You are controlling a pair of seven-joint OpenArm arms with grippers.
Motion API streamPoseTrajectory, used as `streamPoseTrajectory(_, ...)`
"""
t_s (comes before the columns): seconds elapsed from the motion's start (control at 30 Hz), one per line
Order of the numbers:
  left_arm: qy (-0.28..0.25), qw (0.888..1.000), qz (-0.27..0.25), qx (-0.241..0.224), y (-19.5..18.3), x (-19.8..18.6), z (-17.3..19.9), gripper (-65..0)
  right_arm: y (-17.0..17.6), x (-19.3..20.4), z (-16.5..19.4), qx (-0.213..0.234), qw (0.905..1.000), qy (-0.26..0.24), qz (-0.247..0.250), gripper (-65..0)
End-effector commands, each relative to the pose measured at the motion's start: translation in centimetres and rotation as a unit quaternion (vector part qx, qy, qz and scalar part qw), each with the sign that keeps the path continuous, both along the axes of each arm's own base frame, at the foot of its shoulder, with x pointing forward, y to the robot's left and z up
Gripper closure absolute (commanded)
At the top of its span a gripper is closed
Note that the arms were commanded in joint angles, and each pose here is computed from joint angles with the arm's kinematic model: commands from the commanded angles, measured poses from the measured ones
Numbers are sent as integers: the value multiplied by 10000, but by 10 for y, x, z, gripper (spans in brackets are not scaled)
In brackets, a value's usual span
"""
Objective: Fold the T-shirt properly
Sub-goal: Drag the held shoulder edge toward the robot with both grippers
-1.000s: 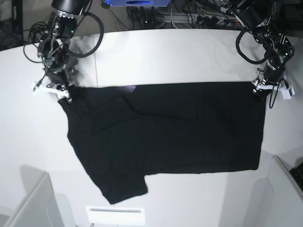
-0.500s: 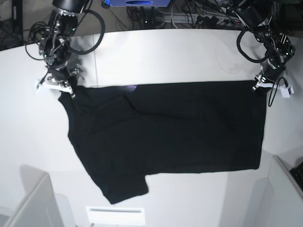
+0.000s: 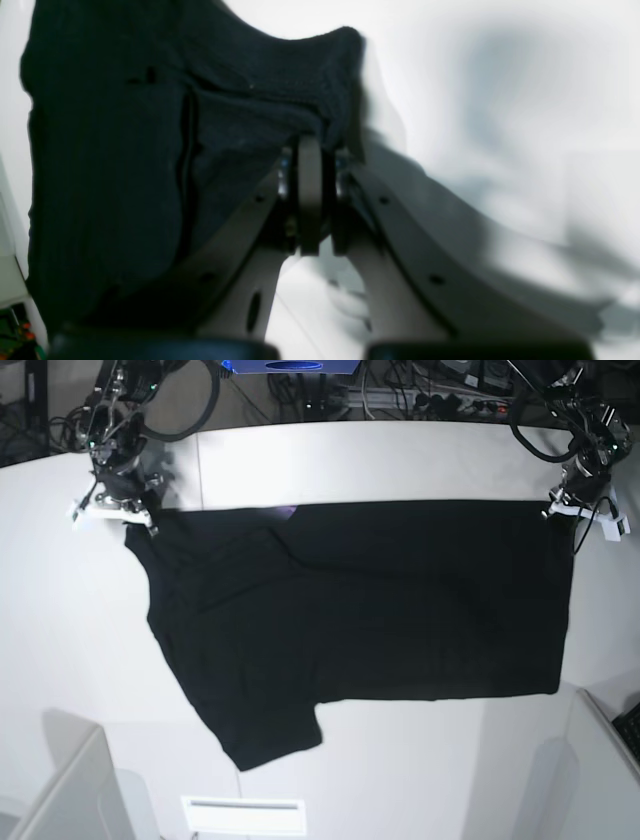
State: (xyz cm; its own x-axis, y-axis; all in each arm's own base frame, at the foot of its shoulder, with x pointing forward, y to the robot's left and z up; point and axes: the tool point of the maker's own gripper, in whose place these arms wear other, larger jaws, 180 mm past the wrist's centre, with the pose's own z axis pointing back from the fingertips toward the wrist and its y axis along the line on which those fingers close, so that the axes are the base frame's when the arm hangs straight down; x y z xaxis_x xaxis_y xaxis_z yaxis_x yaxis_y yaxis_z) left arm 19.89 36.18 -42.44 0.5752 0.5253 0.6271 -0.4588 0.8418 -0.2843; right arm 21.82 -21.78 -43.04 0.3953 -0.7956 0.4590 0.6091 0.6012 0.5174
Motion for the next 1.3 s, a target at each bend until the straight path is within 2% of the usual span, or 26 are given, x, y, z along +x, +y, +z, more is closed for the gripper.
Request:
streamPoseTrajectory(0.0,143,9997,-25,181,8,-7,5,0,-7,3,11,-153,9997,-178,-25,0)
streamPoseTrajectory(0.17,239,9985,-172,471,8,-25,16,0,-8,-13,13,-231,9997,-84,5,0)
streamPoseTrajectory(0.47,427,9972,-253,558,-2,-50,17,0,-8,-40,21,-379,9993,33,69,0)
streamPoseTrajectory(1.0,615,9947,-380,734,-4,-71,23,0,-7,-99,9,-424,9969,654,120,0)
streamPoseTrajectory(1.27,660,9945,-380,725,-4,-74,21,0,-6,-98,10,-420,9970,638,126,0)
